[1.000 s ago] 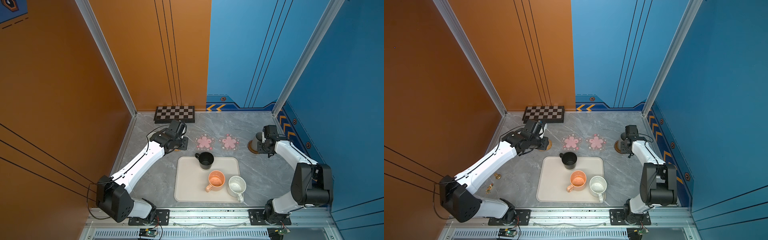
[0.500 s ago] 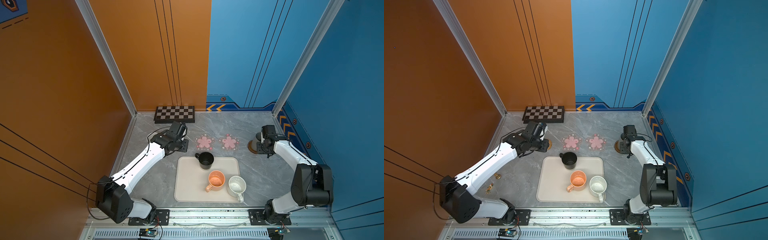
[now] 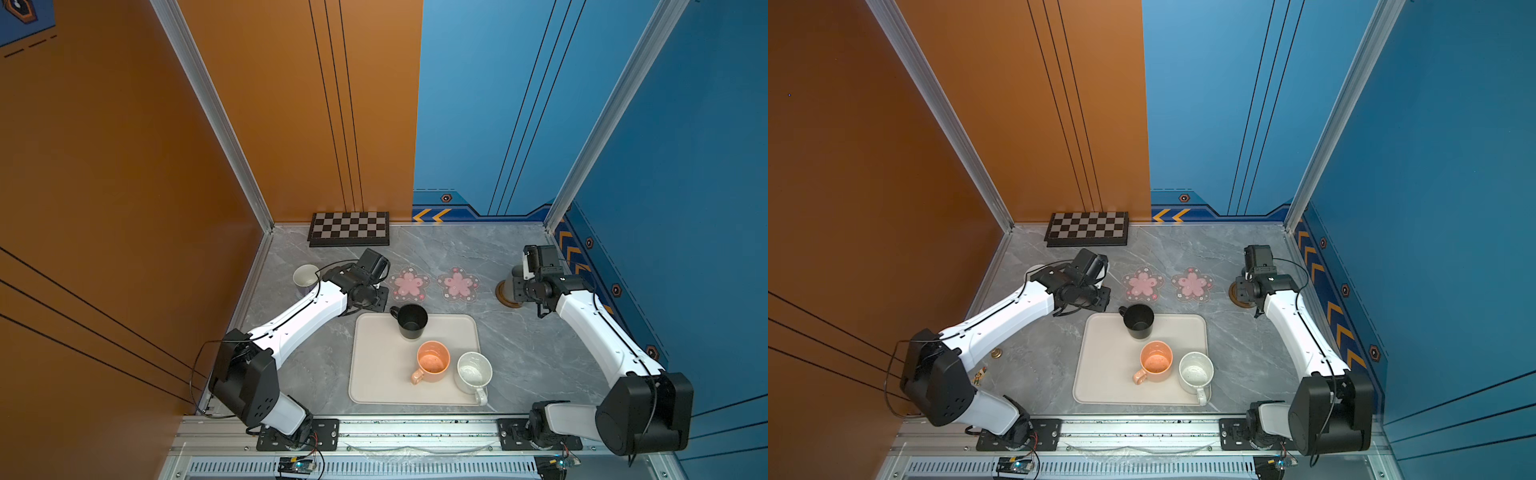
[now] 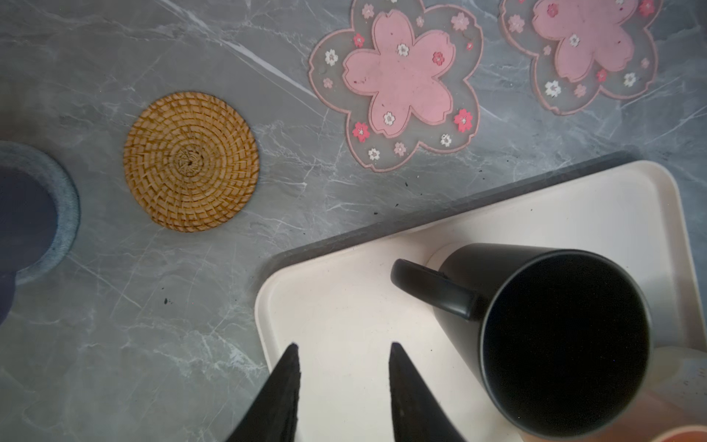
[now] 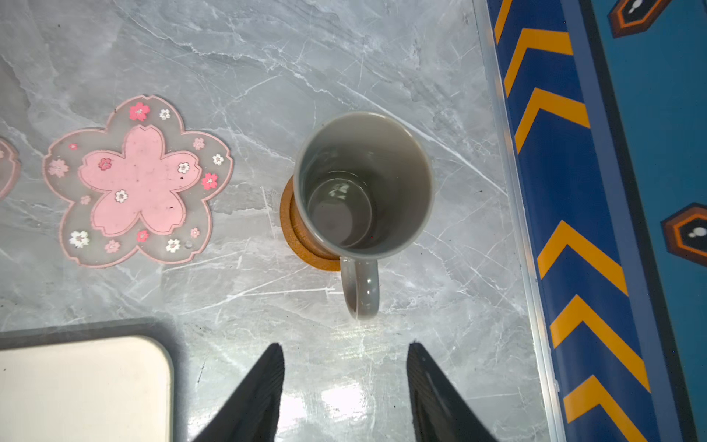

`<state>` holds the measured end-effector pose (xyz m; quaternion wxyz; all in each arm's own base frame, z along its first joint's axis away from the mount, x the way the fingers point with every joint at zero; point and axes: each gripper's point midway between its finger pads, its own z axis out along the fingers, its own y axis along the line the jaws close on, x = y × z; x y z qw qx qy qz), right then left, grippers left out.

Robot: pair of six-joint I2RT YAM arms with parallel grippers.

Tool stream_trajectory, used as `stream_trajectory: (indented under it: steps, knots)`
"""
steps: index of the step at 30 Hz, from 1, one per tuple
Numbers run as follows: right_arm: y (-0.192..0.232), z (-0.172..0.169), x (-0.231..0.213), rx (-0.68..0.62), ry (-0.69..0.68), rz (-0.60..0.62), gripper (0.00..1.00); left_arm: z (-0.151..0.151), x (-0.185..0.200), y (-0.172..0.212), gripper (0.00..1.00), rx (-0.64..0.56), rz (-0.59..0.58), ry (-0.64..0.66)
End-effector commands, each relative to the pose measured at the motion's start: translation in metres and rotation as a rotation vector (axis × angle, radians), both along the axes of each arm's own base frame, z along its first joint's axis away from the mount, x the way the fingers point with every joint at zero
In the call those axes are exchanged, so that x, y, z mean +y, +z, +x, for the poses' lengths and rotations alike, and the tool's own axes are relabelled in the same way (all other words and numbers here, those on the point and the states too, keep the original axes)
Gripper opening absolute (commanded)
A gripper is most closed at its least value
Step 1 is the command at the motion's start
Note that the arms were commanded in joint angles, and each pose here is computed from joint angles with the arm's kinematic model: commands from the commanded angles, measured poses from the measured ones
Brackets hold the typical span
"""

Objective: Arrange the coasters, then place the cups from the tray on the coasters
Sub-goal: 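Open right gripper off the grey mug while left gripper moves toward black mug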

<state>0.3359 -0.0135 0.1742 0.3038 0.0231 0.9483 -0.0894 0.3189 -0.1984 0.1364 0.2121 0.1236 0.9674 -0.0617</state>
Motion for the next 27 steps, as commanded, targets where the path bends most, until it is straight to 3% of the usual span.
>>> stream_trajectory:
  steps: [1, 11, 27]
  knots:
    - [0.015, -0.014, -0.001, -0.003, -0.020, -0.003, 0.55, 0.008, -0.011, -0.003, 0.40, 0.014, 0.002, 0.014]
    - [0.035, -0.035, 0.001, -0.067, -0.017, 0.007, 0.60, 0.022, -0.025, -0.031, 0.40, 0.080, 0.017, 0.060]
    - [0.025, -0.027, 0.013, -0.032, -0.008, 0.030, 0.61, -0.004, -0.023, -0.047, 0.40, 0.149, 0.003, 0.038]
